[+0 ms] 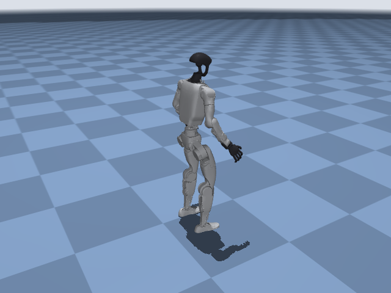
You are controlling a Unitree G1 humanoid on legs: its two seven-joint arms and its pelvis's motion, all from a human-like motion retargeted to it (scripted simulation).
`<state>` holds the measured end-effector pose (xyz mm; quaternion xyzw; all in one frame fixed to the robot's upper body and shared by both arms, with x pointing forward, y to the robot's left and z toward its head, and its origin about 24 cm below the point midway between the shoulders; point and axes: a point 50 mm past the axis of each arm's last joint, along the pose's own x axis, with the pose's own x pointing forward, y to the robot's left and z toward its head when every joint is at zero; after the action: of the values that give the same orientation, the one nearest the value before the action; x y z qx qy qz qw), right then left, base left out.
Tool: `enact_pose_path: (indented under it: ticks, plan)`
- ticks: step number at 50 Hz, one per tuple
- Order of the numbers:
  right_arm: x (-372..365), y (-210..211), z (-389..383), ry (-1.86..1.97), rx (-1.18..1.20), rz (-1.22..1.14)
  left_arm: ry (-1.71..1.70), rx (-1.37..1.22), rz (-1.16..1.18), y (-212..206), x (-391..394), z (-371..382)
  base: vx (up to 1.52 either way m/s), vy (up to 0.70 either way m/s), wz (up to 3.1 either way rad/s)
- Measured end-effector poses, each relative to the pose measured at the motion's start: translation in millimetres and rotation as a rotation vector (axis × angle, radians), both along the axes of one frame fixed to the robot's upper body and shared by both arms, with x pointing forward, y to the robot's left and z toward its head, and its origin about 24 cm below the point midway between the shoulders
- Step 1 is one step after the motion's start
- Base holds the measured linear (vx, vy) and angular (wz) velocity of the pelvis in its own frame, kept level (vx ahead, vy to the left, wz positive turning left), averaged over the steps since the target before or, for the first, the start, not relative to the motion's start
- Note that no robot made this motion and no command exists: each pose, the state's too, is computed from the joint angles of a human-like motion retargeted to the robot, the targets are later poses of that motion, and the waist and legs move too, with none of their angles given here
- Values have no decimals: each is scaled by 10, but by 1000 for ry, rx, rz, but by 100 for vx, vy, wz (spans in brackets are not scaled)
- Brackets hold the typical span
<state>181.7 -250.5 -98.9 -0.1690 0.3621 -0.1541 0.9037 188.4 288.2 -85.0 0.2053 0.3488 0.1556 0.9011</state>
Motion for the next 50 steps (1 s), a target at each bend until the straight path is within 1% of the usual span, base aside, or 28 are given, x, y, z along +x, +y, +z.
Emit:
enact_pose_path:
  ticks: [4,7,10,12,20,29,36,42,50]
  plan:
    - [-273,-41,-125,90,-1,30,55,-6,-89,-35,-61,-62,11,-2,22]
    - [-294,-109,-125,103,-52,45,55,112,-186,-27,72,15,4,-3,21]
    - [-234,-164,-113,127,-156,107,41,238,-259,6,200,106,-1,-4,29]
    - [-252,-189,-121,155,-188,143,51,255,-271,7,204,101,0,-2,11]
    - [-473,-228,-155,192,-158,182,126,160,-274,-57,-123,-97,7,-2,-10]
    - [-728,-189,-326,334,-149,212,355,86,-228,-168,-739,-481,8,1,-16]
    - [-882,-195,-372,371,-127,179,454,48,-222,-271,-1087,-620,12,3,0]
    - [-985,-185,-408,403,-112,156,475,42,-198,-279,-1191,-643,13,3,11]
    - [-992,-169,-420,414,-106,162,421,59,-171,-224,-1054,-585,12,2,11]
